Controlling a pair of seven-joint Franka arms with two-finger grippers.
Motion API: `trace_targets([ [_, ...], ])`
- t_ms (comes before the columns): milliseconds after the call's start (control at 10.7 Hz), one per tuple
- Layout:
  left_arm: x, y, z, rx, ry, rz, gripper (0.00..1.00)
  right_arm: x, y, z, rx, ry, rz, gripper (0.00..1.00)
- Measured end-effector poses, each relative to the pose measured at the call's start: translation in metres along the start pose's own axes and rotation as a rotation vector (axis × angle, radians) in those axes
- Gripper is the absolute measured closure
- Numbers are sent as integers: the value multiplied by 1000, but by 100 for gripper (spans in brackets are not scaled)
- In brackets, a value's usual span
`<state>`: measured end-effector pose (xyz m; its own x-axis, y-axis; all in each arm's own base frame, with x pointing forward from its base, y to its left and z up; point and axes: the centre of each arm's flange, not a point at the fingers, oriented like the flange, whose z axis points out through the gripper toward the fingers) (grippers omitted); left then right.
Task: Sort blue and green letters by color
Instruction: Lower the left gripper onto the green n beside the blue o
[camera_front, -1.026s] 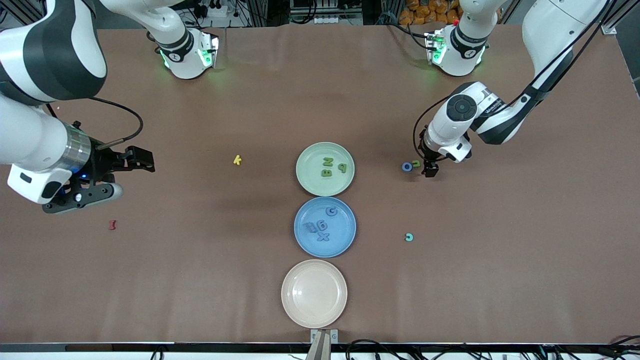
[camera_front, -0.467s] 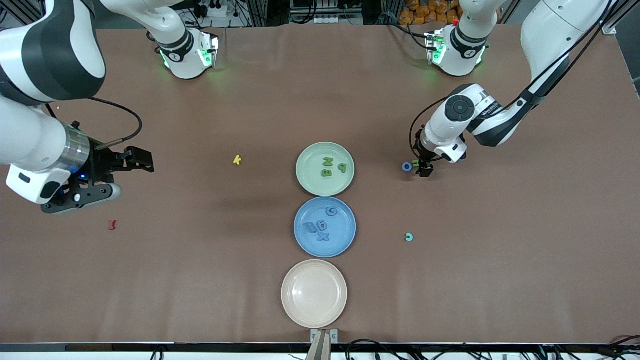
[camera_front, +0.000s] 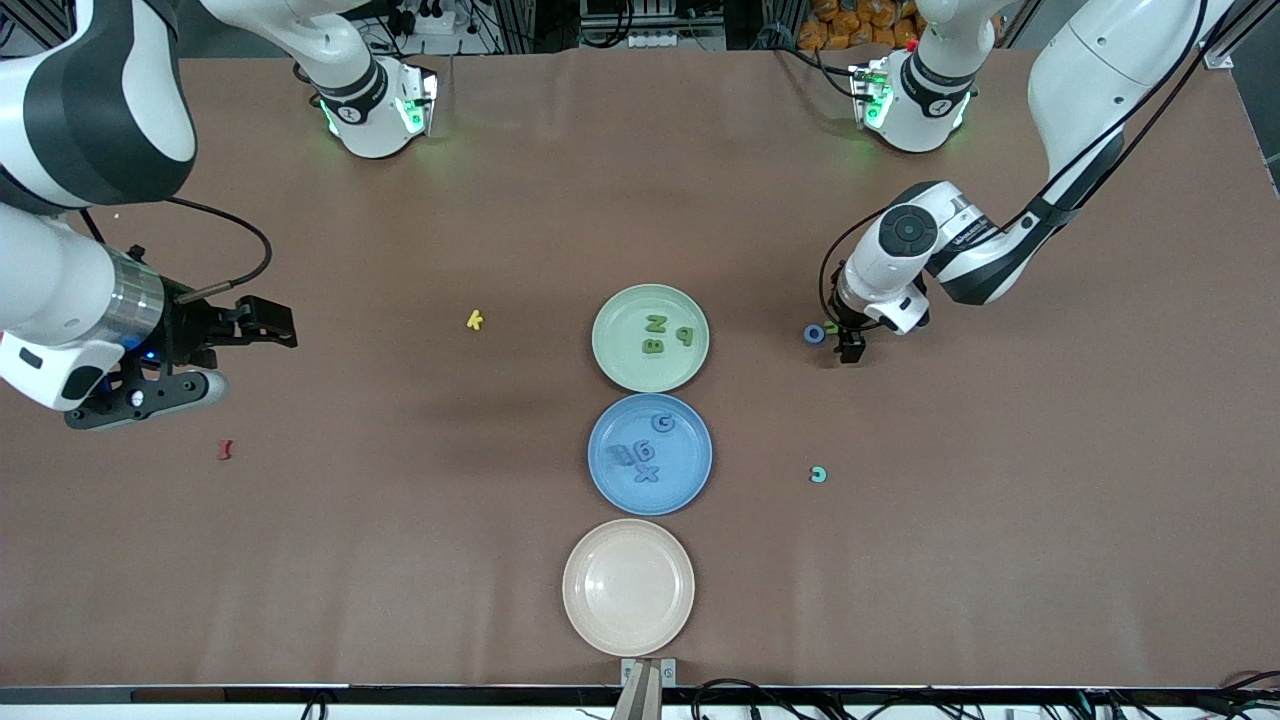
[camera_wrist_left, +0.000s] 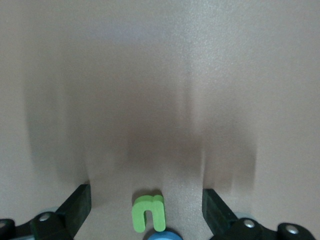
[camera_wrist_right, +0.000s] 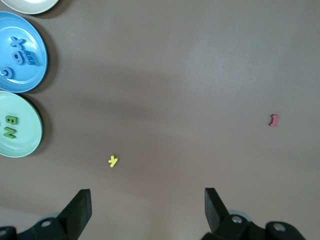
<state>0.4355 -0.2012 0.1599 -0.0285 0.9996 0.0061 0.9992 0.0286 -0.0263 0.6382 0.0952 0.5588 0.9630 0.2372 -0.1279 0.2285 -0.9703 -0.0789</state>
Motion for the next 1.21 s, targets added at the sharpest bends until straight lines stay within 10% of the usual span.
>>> trace_targets([
  [1026, 0, 8, -4, -16, -1, -27, 0, 0, 1, 0, -1, 1, 1, 0],
  [1213, 0, 11, -7, -26, -2, -28, 19, 0, 1, 0, -1, 2, 2, 0],
])
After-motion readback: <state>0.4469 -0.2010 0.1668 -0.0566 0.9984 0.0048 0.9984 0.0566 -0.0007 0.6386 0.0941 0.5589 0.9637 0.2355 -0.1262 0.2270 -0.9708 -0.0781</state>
